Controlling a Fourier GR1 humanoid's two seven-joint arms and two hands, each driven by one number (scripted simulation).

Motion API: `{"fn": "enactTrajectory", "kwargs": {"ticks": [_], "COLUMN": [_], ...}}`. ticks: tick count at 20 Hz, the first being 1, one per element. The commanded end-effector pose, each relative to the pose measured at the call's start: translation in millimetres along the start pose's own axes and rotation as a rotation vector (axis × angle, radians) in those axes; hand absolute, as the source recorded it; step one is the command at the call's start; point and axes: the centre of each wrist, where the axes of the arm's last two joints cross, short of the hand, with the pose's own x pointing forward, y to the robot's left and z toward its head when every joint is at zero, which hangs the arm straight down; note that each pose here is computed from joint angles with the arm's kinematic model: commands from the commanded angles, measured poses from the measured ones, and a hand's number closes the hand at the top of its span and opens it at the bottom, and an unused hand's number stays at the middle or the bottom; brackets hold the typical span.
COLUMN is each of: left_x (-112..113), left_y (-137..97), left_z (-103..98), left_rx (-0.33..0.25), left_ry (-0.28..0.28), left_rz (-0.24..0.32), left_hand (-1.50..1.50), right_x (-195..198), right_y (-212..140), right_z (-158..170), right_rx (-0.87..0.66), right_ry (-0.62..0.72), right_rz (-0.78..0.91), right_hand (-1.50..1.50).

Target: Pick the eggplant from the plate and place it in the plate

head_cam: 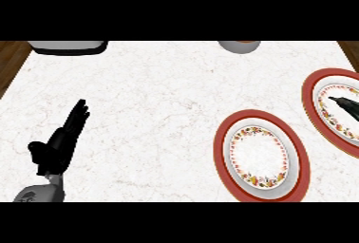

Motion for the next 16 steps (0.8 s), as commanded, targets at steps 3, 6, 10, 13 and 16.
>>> {"fn": "enactTrajectory", "kwargs": {"ticks": [3, 6, 10, 13, 16], "left_x": [4, 4, -13, 2, -12], "left_y": [2, 9, 9, 21, -3], "left_z": [6, 4, 11, 1, 6], "left_rx": [-0.015, 0.021, -0.002, -0.004, -0.003], "left_ry": [0.000, -0.002, 0.000, -0.005, 0.009], "left_rz": [0.009, -0.009, 0.004, 0.016, 0.011], "left_hand": [0.00, 0.00, 0.00, 0.00, 0.00], "right_x": [-29, -71, -105, -108, -124], "right_y": [-58, -96, -146, -170, -180], "right_z": [-2, 19, 41, 44, 58], "right_rx": [-0.068, -0.064, -0.057, -0.023, 0.012], "right_ry": [0.019, 0.007, -0.019, -0.065, -0.068], "right_rz": [-0.282, -0.293, -0.277, -0.278, -0.282], "right_hand": [-1.50, -1.50, -1.50, -1.50, -1.50]}}
